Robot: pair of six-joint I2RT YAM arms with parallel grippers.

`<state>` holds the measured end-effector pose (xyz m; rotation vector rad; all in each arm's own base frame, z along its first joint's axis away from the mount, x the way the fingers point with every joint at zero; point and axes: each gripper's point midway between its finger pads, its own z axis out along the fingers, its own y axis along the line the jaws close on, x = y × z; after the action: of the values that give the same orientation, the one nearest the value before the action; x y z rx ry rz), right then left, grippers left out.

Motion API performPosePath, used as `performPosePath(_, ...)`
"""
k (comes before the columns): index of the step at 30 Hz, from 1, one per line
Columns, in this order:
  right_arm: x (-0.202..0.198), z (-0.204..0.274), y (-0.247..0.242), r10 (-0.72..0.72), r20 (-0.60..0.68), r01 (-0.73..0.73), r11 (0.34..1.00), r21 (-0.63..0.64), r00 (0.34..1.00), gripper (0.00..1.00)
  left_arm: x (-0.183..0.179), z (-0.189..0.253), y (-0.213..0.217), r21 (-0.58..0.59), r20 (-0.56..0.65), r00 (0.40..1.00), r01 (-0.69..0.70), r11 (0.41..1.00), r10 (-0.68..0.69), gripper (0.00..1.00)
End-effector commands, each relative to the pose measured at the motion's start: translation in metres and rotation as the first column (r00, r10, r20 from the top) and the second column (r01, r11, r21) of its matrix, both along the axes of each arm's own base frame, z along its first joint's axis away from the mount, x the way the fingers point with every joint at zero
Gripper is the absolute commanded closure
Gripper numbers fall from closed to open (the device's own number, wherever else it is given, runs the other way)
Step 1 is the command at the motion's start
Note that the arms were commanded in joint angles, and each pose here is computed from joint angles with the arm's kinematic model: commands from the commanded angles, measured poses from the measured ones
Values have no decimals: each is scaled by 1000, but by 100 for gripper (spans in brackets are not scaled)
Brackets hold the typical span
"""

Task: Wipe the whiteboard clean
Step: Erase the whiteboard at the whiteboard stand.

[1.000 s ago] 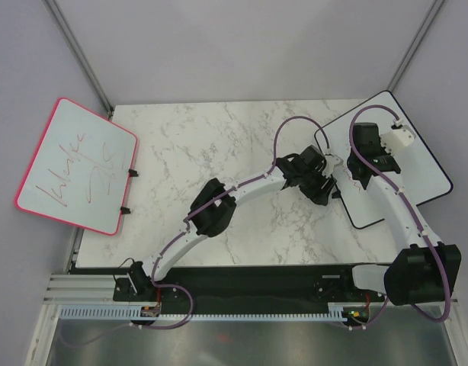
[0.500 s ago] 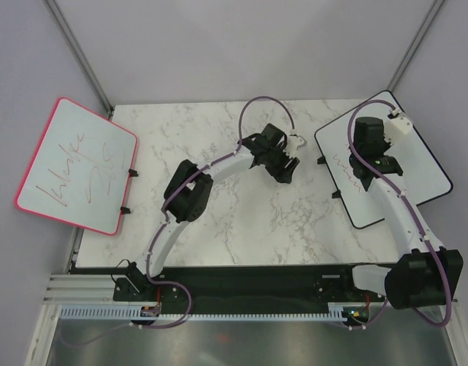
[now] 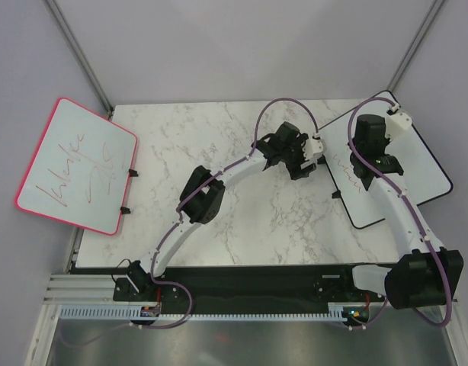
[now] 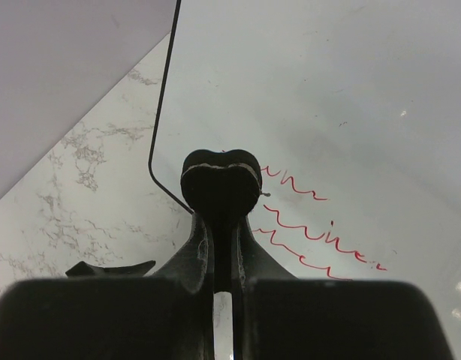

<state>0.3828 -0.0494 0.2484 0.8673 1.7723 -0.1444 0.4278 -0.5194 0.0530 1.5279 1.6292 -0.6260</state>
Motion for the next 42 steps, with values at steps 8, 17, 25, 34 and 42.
performPosePath(8,7,30,-5,7,83,-6,1000,-14,997,100,33,28,-22,-42,317,934,187,982,-164,17)
performPosePath(17,8,22,-8,7,72,-7,1000,0,997,100,38,53,-38,-198,288,949,193,961,-132,16)
performPosePath(25,7,22,-11,3,77,-4,1000,10,997,100,19,71,-44,-299,68,993,116,947,-100,17)
performPosePath(34,11,12,0,88,40,-88,996,8,995,100,8,73,-34,-315,-130,989,30,948,-75,25)
performPosePath(42,17,-5,21,264,-31,-264,964,4,964,100,10,120,-10,-365,-136,983,69,929,-126,19)
